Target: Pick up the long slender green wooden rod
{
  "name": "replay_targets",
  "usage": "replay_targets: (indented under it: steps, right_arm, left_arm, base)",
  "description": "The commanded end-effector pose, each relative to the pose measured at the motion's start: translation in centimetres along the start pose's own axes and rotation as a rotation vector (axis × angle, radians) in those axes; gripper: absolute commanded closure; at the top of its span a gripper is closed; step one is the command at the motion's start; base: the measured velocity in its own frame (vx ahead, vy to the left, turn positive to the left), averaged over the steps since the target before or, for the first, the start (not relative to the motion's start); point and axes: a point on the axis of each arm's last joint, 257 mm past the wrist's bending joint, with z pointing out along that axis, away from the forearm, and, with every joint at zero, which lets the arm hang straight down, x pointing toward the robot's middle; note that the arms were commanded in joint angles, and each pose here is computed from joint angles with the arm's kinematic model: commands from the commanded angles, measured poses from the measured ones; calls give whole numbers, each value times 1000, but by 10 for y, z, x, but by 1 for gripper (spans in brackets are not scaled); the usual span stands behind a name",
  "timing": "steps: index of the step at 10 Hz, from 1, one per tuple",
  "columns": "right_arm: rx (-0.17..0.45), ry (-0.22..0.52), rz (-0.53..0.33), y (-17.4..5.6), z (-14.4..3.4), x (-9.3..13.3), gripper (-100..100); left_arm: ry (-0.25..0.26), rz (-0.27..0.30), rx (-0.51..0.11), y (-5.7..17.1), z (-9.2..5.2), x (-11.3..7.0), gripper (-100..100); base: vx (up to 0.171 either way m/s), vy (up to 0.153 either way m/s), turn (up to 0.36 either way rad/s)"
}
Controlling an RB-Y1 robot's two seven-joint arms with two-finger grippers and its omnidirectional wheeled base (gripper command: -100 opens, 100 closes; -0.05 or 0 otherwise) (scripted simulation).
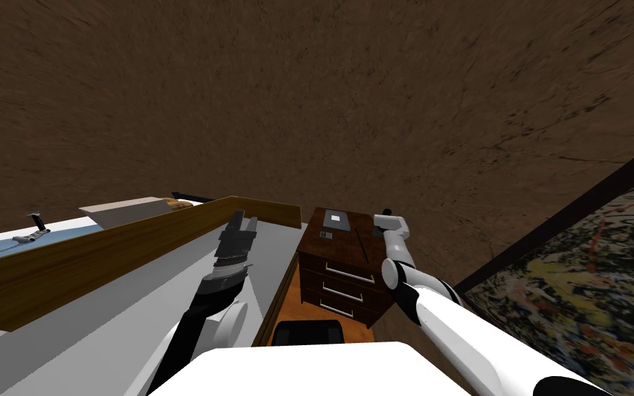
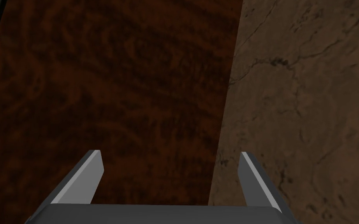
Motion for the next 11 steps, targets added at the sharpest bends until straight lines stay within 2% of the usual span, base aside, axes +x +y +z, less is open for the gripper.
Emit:
replay_targets:
  steps: [1, 2, 3, 5, 6, 7, 8, 9, 10, 11]
  right_arm:
    - [49, -29, 72, -8, -3, 3, -100]
    - [65, -49, 64, -15, 2, -3, -100]
    - [113, -77, 125, -25, -3, 0, -100]
    - [126, -97, 122, -32, 1, -6, -100]
    - [176, -130, 178, -45, -4, -5, -100]
    - [185, -143, 172, -49, -2, -9, -100]
    - [229, -171, 222, -61, -8, -6, -100]
    - [240, -188, 215, -67, -6, -11, -100]
    - [276, -209, 261, -76, -13, -6, -100]
    - [290, -230, 251, -84, -10, -13, -100]
  left_arm:
    - [0, 0, 0, 0, 0, 0, 0]
    - [0, 0, 0, 0, 0, 0, 0]
    - [0, 0, 0, 0, 0, 0, 0]
    - [0, 0, 0, 0, 0, 0, 0]
    - [0, 0, 0, 0, 0, 0, 0]
    - [0, 0, 0, 0, 0, 0, 0]
    - [0, 0, 0, 0, 0, 0, 0]
    - [0, 0, 0, 0, 0, 0, 0]
    - [0, 0, 0, 0, 0, 0, 0]
    - [0, 0, 0, 0, 0, 0, 0]
  base:
    - [12, 6, -4]
    - [17, 8, 1]
    - [29, 13, -5]
    - [17, 9, 0]
    - [11, 5, -5]
    - [14, 6, -2]
    - [24, 10, -4]
    - [22, 8, 1]
    - [17, 10, -6]
    - [15, 5, -1]
